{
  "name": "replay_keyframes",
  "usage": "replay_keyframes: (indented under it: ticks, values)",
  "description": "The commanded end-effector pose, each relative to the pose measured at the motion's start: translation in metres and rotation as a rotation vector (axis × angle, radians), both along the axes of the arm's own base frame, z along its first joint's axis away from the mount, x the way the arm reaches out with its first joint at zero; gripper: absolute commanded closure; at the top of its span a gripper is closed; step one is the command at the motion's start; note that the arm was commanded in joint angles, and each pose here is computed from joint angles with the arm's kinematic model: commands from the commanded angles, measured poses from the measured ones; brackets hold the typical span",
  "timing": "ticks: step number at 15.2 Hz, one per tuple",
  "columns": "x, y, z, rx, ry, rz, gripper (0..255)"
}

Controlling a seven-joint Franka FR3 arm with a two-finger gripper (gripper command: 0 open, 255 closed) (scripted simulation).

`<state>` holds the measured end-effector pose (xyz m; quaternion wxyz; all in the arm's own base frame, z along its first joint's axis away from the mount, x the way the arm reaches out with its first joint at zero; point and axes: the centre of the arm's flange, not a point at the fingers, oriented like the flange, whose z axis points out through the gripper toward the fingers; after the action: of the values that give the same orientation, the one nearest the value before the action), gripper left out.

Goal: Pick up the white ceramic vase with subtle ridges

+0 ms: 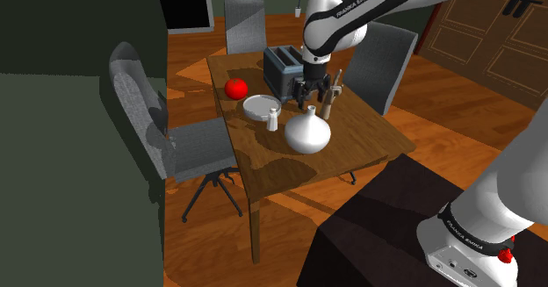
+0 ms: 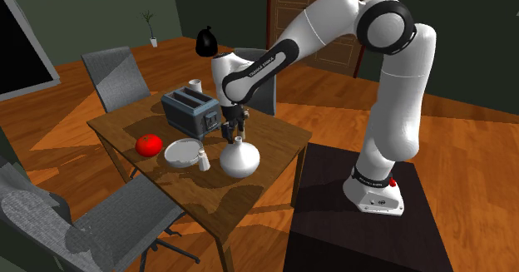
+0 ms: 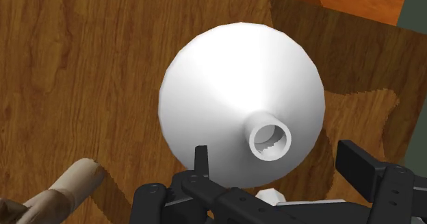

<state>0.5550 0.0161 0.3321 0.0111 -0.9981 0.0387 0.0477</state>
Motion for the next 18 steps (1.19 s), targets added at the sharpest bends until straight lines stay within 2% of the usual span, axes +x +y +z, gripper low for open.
replay_keyframes:
  ticks: [1, 5, 6, 15, 18]
  values:
    - [0.001, 0.000, -0.011, 0.000, -0.001, 0.000, 0]
    - [0.001, 0.000, -0.024, 0.000, -0.001, 0.000, 0]
    - [0.002, 0.000, -0.024, 0.000, -0.001, 0.000, 255]
    - [0.001, 0.000, -0.024, 0.000, -0.001, 0.000, 255]
    - [0.001, 0.000, -0.008, 0.000, -0.001, 0.000, 255]
